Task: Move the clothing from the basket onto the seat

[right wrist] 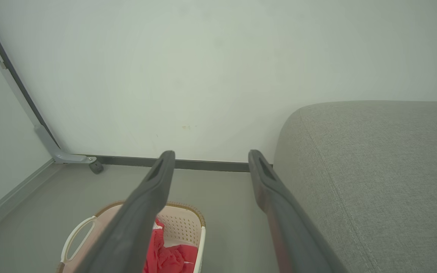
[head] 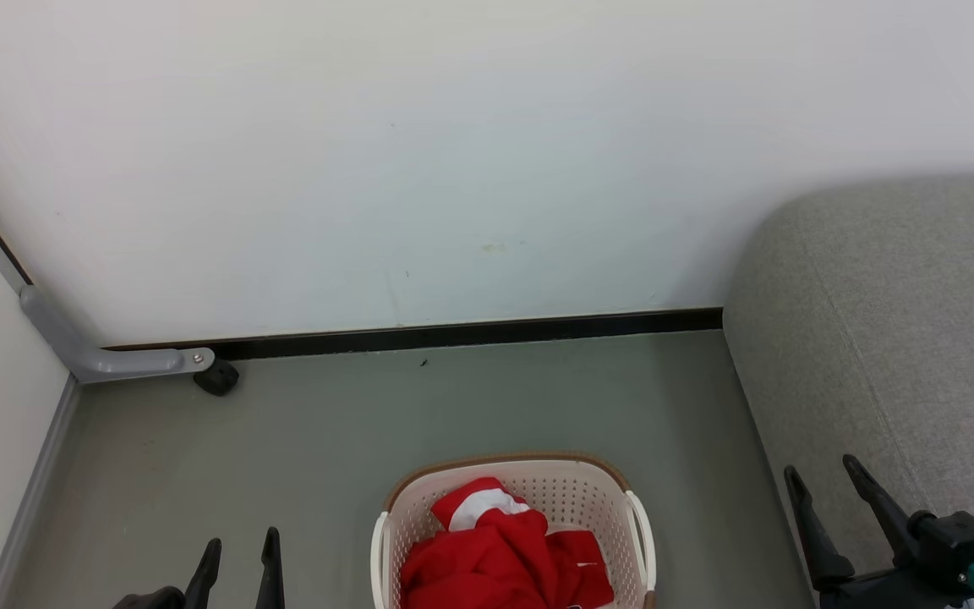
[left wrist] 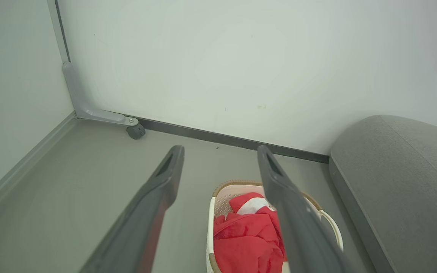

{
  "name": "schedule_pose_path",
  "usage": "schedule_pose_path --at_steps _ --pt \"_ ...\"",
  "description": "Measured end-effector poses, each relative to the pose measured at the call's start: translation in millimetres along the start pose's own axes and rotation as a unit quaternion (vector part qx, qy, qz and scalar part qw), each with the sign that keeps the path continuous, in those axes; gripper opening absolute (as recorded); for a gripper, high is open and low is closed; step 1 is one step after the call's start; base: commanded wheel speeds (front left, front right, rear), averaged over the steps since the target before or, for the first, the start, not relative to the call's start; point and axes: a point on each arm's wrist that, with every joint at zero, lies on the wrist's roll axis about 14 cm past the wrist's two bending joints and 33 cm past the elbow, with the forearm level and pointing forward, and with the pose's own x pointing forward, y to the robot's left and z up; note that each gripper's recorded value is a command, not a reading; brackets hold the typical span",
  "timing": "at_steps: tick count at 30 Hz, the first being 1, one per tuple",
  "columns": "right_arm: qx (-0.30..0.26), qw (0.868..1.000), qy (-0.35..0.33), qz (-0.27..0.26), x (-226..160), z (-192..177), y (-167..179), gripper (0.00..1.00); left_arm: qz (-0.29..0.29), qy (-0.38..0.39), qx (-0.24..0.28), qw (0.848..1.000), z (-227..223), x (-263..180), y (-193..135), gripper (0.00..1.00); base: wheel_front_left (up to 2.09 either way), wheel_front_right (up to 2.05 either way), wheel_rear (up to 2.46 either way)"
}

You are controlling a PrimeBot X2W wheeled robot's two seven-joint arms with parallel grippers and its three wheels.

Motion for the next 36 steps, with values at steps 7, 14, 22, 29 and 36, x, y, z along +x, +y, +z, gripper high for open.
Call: schedule_pose_path --at_steps 7,14,22,29,36 --pt "0.003 1.0 0.004 -0.004 -1.7 -3.2 -1.6 1.0 0.002 -0.003 -0.004 1.0 0.8 0.2 0.4 1.0 0.0 0.0 0.0" --pt "0.003 1.0 0.004 -0.007 -2.1 -3.2 -2.2 1.0 0.002 -0.007 -0.009 1.0 1.3 0.4 -2.0 1.0 0.0 0.0 0.0" --pt "0.003 1.0 0.006 -0.008 -2.4 -4.7 -1.5 1.0 0.005 -0.006 -0.011 1.0 -0.1 -1.2 0.3 1.0 0.0 0.0 0.0" --pt "0.004 1.0 0.007 -0.01 -2.7 -5.6 -1.4 1.0 0.002 -0.004 -0.004 1.0 -1.9 -0.8 -0.9 1.0 0.0 0.0 0.0" --pt "0.004 1.0 0.006 -0.012 -2.9 -5.6 -2.9 1.0 0.0 -0.004 -0.007 1.0 -2.6 1.0 -1.6 1.0 0.0 0.0 0.0"
